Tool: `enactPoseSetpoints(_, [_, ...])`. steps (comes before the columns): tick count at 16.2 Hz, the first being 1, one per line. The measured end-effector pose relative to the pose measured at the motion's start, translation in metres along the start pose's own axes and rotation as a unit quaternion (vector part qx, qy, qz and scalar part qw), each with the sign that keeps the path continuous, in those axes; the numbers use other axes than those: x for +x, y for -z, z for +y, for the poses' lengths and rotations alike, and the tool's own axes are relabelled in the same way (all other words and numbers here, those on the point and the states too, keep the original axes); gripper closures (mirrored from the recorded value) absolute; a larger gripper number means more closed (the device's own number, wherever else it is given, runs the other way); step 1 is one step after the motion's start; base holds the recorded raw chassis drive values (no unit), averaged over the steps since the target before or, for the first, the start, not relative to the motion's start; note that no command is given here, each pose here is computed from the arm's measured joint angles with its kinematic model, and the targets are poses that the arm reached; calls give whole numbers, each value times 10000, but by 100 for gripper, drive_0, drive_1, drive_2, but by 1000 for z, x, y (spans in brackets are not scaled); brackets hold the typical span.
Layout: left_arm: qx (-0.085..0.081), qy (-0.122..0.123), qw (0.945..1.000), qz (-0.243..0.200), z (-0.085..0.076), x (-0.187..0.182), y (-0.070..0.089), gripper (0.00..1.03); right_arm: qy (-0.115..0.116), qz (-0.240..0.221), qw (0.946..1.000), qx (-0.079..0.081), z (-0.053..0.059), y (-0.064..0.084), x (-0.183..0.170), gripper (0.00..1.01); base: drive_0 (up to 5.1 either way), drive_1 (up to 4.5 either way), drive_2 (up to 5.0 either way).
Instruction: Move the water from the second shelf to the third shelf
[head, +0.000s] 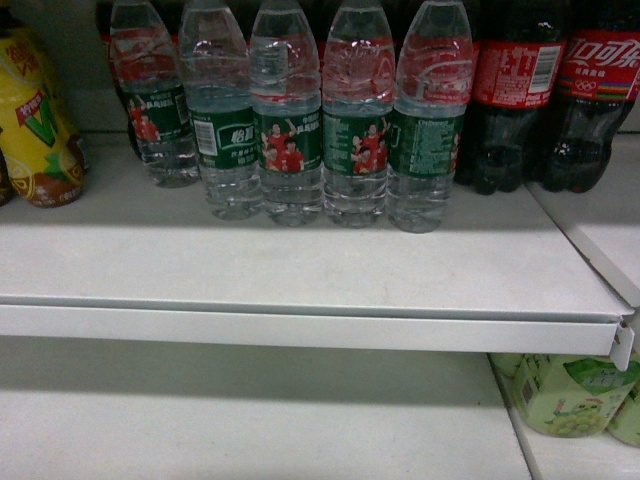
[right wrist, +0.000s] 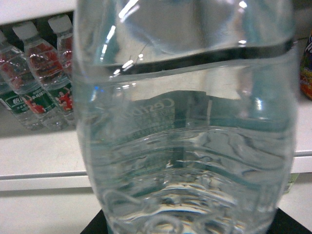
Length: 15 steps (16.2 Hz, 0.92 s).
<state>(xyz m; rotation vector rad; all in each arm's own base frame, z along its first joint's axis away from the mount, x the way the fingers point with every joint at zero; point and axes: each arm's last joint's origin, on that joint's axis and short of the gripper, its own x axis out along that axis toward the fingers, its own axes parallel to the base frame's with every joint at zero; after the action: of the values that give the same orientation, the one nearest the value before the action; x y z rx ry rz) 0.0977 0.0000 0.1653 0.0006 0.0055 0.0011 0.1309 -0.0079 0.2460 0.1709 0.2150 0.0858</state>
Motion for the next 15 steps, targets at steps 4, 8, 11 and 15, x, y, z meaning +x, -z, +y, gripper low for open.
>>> enactPoseSetpoints(4, [0, 11, 10000, -2, 0, 0, 0, 5, -6, -26, 10000, 10, 0, 0, 0, 61, 0, 0, 0])
enactPoseSetpoints(8, [0, 4, 10000, -10, 0, 0, 0, 5, -3, -18, 10000, 8, 0, 0, 0, 61, 0, 0, 0])
enactPoseSetpoints(11, [0, 13, 10000, -11, 0, 0, 0, 5, -3, -22, 10000, 9, 0, 0, 0, 61, 0, 0, 0])
enactPoseSetpoints(15, [0, 0, 10000, -29, 0, 0, -1, 5, -13, -77, 10000, -5, 0, -2, 0, 61, 0, 0, 0])
